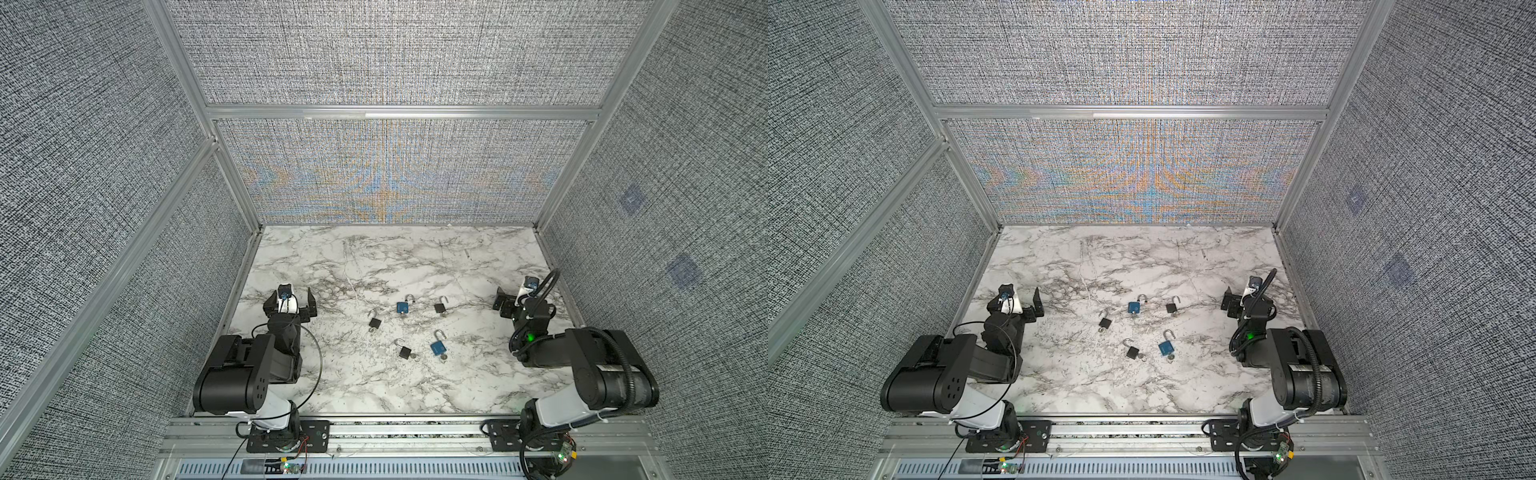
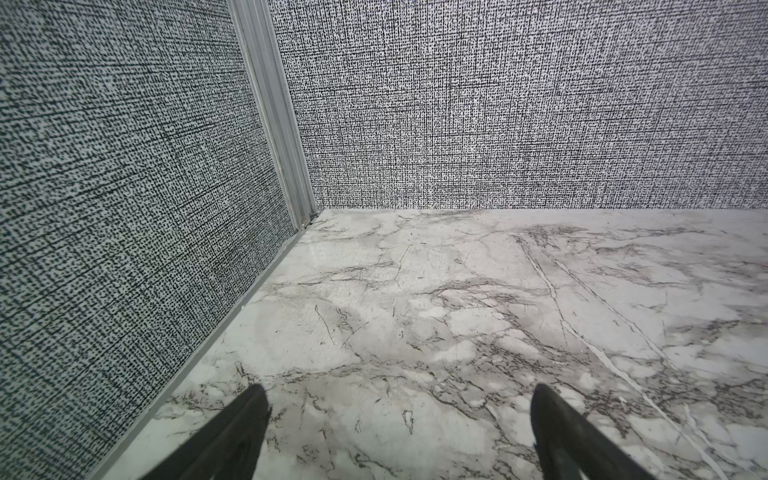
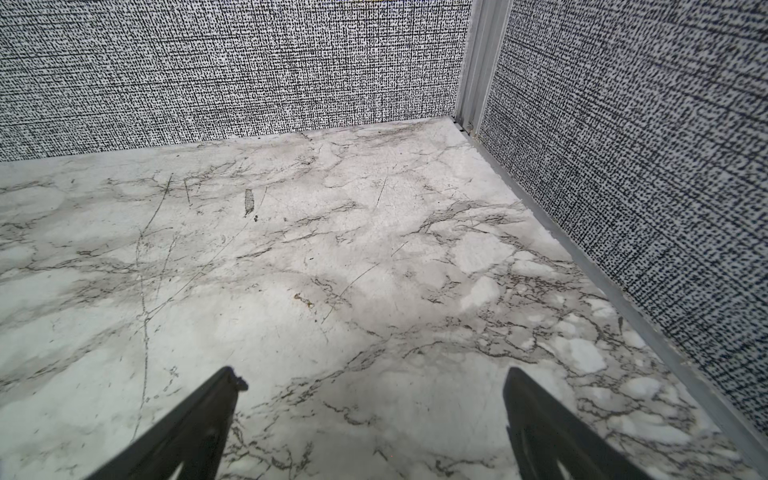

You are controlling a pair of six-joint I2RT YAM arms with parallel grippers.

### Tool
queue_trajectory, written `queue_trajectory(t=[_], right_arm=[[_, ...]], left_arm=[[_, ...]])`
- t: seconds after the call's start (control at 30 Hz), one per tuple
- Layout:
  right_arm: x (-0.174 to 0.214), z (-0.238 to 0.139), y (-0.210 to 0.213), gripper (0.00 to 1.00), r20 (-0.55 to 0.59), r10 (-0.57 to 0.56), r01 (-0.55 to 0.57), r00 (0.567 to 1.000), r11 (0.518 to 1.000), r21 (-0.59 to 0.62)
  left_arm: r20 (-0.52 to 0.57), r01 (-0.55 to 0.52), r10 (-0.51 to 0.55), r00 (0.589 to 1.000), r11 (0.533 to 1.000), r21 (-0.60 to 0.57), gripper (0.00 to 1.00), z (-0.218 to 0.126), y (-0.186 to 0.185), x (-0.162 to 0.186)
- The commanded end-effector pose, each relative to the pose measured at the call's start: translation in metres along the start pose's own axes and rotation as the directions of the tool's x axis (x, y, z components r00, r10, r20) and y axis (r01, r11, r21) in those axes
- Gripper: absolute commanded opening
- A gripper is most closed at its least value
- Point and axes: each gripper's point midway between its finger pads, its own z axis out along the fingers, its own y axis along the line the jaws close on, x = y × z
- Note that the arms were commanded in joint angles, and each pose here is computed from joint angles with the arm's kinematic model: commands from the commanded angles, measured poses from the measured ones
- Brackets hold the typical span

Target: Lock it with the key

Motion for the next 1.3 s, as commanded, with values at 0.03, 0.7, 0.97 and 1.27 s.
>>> queue_trajectory(t=[0.03,0.7,0.97,1.27], right_arm=[[-0.006,0.002,0.0,0.99,0.019,-0.002,0.002,1.0,1.0,0.003],[-0.009,0.001,0.002,0.99,0.02,-0.005,0.005,1.0,1.0,0.001],[-0.064,0.0,0.013,0.93,-0.108,0.004,0.0,0.994,0.999,0.042],[-0.11,-0.027,0.07,0.87,-0.131,0.005,-0.008,0.991,1.0,-0.021]], left_arm=[[0.032,0.005,-0.005,0.999,1.0,0.008,0.99,0.0,-0.001,-0.008],[0.038,0.018,-0.015,0.999,0.998,-0.059,0.86,-0.002,0.011,-0.021],[-0.012,0.074,-0.074,0.997,0.997,0.023,0.77,0.015,-0.003,-0.07],[-0.172,0.29,-0.265,0.949,0.946,0.142,0.7,0.032,-0.043,-0.104]])
